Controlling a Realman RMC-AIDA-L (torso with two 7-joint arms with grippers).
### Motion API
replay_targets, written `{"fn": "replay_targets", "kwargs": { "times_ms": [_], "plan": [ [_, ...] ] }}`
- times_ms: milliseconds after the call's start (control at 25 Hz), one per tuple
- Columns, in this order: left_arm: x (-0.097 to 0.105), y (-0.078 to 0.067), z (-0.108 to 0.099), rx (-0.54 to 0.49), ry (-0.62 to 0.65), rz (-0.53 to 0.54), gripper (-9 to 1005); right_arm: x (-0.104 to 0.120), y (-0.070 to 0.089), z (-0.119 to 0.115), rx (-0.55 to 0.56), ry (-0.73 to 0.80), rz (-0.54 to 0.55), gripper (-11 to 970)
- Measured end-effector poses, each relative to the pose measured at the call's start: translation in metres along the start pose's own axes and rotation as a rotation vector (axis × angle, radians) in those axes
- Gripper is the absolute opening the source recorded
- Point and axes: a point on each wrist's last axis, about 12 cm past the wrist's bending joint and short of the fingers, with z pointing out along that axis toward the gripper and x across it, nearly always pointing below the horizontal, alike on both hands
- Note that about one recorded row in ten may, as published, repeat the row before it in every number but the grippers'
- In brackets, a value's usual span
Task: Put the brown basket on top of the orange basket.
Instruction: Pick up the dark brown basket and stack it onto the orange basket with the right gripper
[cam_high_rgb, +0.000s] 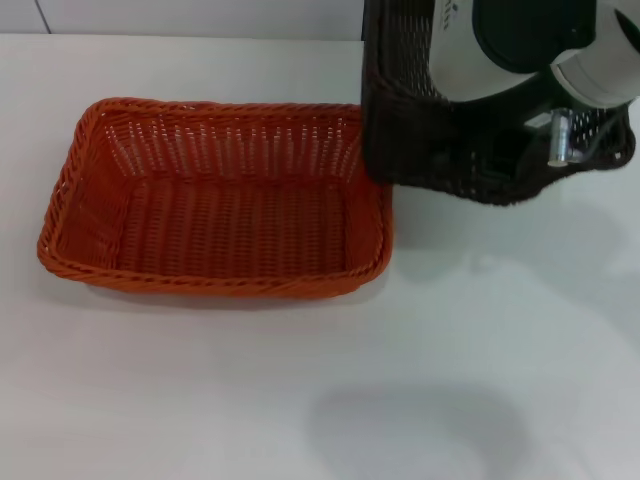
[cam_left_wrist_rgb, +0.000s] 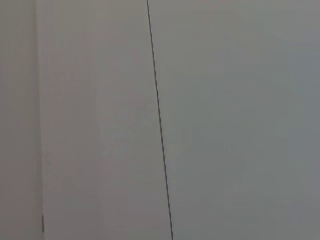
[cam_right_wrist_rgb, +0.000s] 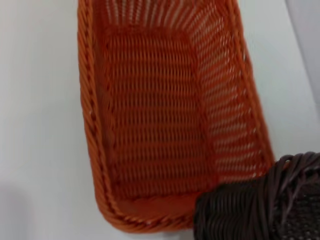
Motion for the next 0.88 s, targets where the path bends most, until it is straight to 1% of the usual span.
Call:
{"fn": "replay_targets", "kwargs": {
  "times_ms": [120, 240, 280, 400, 440, 560, 600, 640, 760, 840, 880],
  "plan": [
    [-0.001, 0.001, 0.001, -0.002, -0.006, -0.004, 723, -0.011, 0.008, -0.006, 0.021, -0.022, -0.142, 145],
    [-0.001, 0.001, 0.001, -0.008, -0.005, -0.004, 723, -0.024, 0.022, -0.004, 0.020, -0.030, -0.355, 149],
    [-0.001, 0.001, 0.001, -0.010, -0.005, -0.005, 723, -0.032, 0.034, -0.001, 0.012, -0.030, -0.521, 150],
    [-0.001, 0.003, 0.000, -0.018, -0.004, -0.008, 723, -0.039, 0.049, -0.001, 0.012, -0.039, -0.747, 154],
    [-0.001, 0.004, 0.000, -0.020, -0.005, -0.008, 723, -0.039, 0.049, -0.001, 0.012, -0.039, -0.747, 155],
    [-0.001, 0.004, 0.000, -0.022, -0.005, -0.008, 724, -0.040, 0.058, -0.004, 0.034, -0.051, -0.920, 159],
    [0.000, 0.004, 0.000, -0.023, -0.002, -0.010, 724, -0.040, 0.062, -0.003, 0.050, -0.056, -1.007, 161],
    [0.000, 0.004, 0.000, -0.023, -0.002, -0.010, 724, -0.040, 0.062, -0.003, 0.050, -0.056, -1.007, 162],
    [0.001, 0.000, -0.002, -0.021, 0.004, -0.009, 724, -0.038, 0.065, 0.007, 0.086, -0.028, -1.078, 166],
    [0.001, -0.001, -0.002, -0.019, 0.005, -0.009, 724, -0.036, 0.066, 0.018, 0.112, 0.020, -1.106, 168],
    [0.001, -0.003, -0.002, -0.017, 0.005, -0.010, 724, -0.034, 0.063, 0.029, 0.145, 0.063, -1.127, 170]
  ]
}}
